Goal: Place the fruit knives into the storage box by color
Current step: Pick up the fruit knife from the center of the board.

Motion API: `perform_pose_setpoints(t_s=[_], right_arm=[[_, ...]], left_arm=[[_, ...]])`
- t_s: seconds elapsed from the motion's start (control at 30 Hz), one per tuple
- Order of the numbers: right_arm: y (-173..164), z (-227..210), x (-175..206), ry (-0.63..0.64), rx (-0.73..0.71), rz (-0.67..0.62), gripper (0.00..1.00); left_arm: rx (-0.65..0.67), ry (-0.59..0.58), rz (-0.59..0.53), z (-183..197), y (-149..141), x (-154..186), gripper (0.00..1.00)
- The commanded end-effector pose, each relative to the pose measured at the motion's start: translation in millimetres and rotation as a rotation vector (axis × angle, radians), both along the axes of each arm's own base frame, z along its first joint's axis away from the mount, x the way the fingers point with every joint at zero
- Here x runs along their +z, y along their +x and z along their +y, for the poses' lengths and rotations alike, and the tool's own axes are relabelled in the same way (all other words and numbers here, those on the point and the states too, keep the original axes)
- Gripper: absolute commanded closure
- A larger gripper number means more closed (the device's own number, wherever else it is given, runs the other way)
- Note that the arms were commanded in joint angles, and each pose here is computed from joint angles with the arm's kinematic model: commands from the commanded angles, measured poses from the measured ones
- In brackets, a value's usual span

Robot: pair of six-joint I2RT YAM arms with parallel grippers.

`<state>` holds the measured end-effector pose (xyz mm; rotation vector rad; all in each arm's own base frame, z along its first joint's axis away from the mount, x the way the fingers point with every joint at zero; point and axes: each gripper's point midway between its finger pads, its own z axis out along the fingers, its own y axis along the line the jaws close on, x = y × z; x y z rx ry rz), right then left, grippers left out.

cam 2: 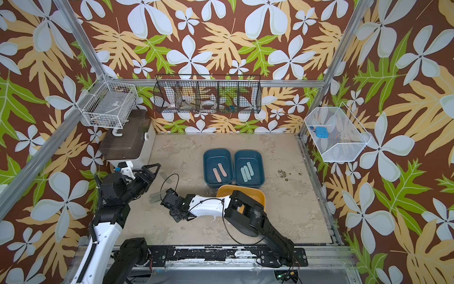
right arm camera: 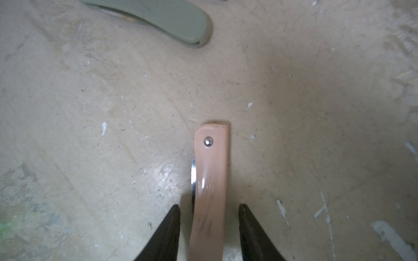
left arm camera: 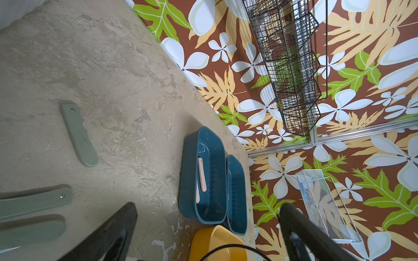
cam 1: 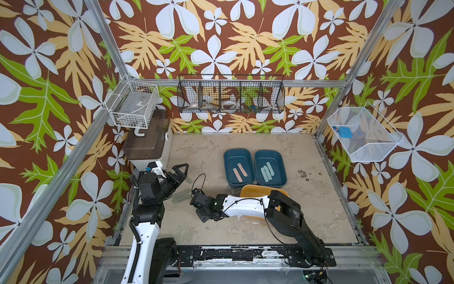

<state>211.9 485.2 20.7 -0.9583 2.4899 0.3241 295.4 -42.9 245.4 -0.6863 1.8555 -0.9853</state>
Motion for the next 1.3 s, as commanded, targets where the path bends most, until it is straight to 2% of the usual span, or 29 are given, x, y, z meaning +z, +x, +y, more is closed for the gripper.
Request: perform_pose_setpoints(t_s=[0.0, 0.3, 0.4, 0.73, 1.07, 1.27], right_arm=[[-3, -2, -8, -0.024, 0.012, 0.011, 0.60], [3, -7, -8, -0.056, -0.002, -0.035, 0.72], [7, -5, 6, -0.040, -0.004, -0.060, 0.76], [35, -10, 71, 0.061, -0.061, -0.133, 0.76], [100, -58, 144, 0.172, -0.198, -0.212, 0.76], [145, -99, 163, 0.193, -0.285, -0.239, 0.76]], left_arm=[[-0.002, -0.006, -0.028, 0, 2, 6, 0.00], [-0.006, -0.008, -0.022, -1, 3, 4, 0.00], [-0.010, -0.008, -0.023, -1, 3, 5, 0.00], [-0.027, -0.013, -0.034, -4, 6, 14, 0.00], [-0.108, -0.069, -0.084, -18, 9, 38, 0.00], [-0.169, -0.064, -0.094, -47, 12, 44, 0.00]])
